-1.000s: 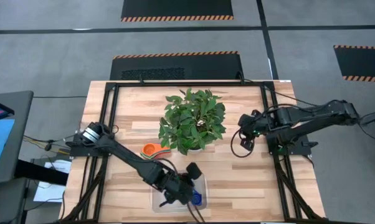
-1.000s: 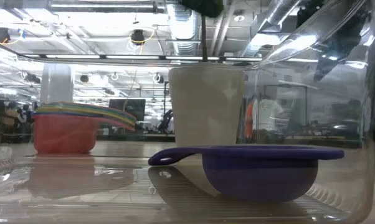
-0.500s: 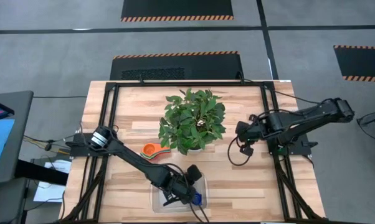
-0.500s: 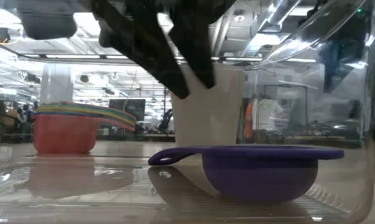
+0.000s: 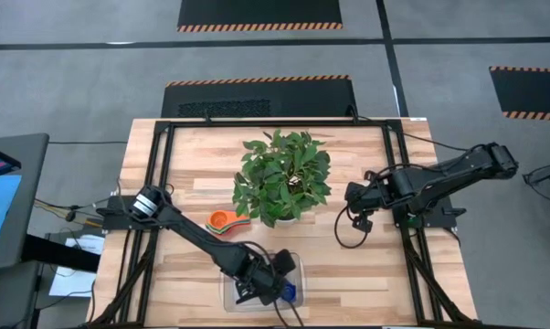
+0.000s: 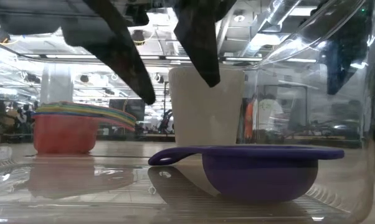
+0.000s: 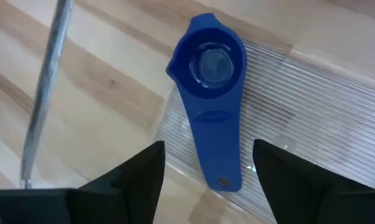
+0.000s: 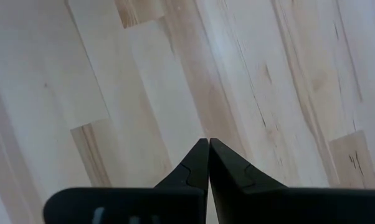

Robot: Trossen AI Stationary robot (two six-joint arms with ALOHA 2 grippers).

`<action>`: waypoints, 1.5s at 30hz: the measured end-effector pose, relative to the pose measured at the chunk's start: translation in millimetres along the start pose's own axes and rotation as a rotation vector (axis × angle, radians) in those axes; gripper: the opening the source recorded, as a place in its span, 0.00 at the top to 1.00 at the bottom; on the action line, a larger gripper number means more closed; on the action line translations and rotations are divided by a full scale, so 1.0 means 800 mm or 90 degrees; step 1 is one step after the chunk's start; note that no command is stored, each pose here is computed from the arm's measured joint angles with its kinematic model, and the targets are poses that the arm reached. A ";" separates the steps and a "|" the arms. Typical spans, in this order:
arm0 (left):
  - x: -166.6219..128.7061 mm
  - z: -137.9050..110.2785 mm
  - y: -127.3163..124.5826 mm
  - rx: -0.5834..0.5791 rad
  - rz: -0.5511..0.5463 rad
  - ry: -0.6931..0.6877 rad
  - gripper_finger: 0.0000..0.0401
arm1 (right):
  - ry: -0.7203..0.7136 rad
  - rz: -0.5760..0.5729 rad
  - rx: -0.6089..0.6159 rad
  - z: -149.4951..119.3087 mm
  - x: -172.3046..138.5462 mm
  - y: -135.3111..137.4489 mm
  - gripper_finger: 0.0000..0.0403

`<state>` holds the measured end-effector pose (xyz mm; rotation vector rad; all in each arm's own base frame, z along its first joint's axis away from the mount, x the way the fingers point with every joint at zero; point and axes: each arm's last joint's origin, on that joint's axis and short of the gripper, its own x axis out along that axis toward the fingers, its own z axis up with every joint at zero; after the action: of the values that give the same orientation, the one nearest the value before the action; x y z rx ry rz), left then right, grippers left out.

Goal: Nest measuring cups in basket
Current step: Stack the dark blue measuring cup on the orange measuring cup

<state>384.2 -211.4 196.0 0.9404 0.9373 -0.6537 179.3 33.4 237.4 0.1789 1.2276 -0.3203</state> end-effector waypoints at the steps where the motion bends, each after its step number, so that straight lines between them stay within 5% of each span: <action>1: 0.000 0.000 0.001 0.005 0.002 -0.003 0.43 | 0.000 0.000 0.000 0.000 0.000 0.000 0.92; 7: 0.027 0.001 0.002 -0.055 0.008 -0.012 0.45 | -0.001 0.001 0.001 0.000 0.000 0.000 0.92; 12: 0.047 -0.001 -0.006 0.038 0.052 0.057 0.45 | 0.001 0.000 0.000 0.000 0.000 0.000 0.92; 29: 0.049 -0.001 -0.013 -0.040 -0.020 0.026 0.45 | 0.004 -0.002 -0.002 -0.001 0.000 0.000 0.92; 45: 0.048 -0.017 -0.025 -0.090 -0.051 0.132 0.45 | 0.000 0.000 0.001 0.000 0.000 0.000 0.92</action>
<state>380.5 -211.6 150.6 0.8581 1.1956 -0.5564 179.1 33.7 237.4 0.1802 1.2280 -0.3205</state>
